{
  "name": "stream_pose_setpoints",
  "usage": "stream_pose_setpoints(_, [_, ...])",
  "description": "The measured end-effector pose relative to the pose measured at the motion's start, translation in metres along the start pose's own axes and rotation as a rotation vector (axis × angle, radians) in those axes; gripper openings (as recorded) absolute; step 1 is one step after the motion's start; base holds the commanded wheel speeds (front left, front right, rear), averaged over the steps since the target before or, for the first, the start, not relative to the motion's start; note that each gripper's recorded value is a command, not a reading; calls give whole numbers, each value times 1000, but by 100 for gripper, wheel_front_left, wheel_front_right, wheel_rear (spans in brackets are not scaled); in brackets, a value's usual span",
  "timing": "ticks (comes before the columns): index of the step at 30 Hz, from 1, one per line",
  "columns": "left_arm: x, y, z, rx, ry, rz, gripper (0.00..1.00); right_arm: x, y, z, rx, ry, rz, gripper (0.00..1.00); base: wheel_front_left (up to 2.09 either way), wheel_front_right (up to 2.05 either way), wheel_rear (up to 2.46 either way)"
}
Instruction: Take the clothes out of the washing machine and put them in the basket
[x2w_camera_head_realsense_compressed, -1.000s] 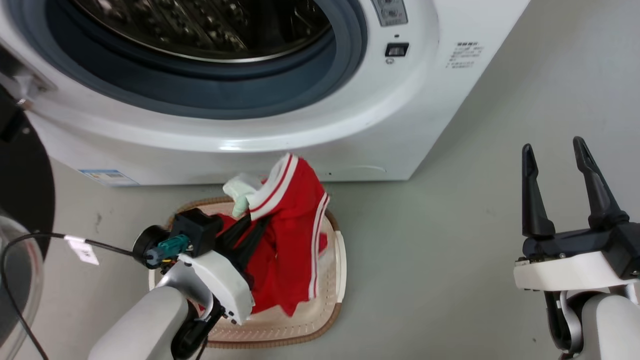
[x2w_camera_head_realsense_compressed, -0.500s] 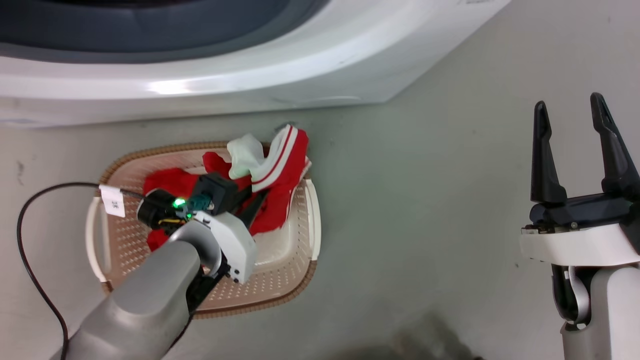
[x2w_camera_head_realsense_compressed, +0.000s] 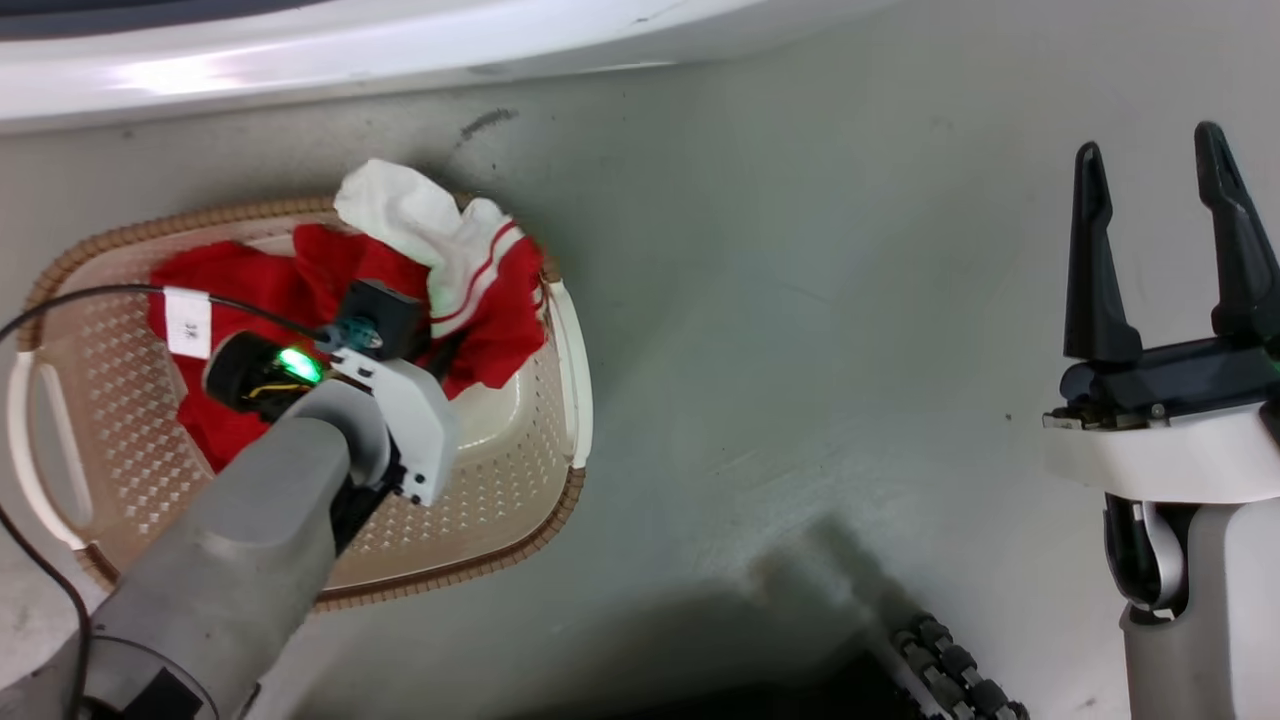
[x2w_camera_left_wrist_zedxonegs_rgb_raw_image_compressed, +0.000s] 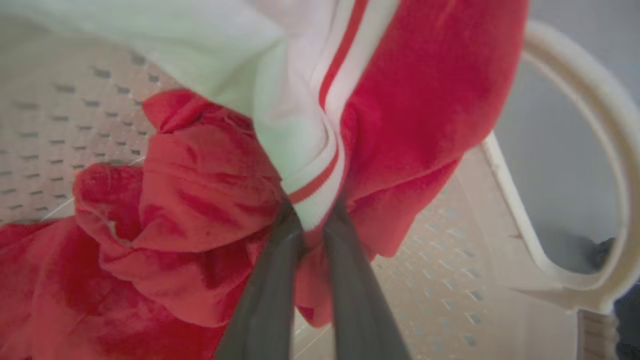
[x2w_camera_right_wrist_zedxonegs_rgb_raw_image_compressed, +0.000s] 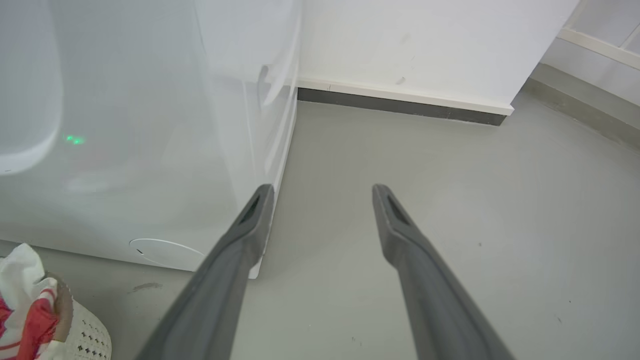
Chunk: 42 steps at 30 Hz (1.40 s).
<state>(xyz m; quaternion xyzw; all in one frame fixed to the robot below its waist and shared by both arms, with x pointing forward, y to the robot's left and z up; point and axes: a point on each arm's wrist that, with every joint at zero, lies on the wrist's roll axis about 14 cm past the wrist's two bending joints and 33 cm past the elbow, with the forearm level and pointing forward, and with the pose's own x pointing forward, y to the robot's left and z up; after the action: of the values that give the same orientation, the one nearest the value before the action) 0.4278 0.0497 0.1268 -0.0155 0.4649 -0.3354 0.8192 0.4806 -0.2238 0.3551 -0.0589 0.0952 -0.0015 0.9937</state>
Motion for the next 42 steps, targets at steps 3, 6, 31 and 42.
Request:
stream_pose_setpoints(3, [7, 11, -18, -14, 57, 18, 0, 3, -1, -9, -1, 15, -1, 100, 0, 0, 0])
stream_pose_setpoints(6, [14, 16, -32, -33, 99, 29, 0, 5, -1, -16, -5, 28, 0, 100, 0, 0, 0])
stream_pose_setpoints(31, [-27, 13, 32, -23, -62, 132, 100, -6, -10, 46, -9, -98, -22, 100, 0, 0, 0])
stream_pose_setpoints(42, [-128, 3, 161, -12, -519, 246, 100, -41, -18, 108, -17, -226, -52, 100, 0, 0, 0])
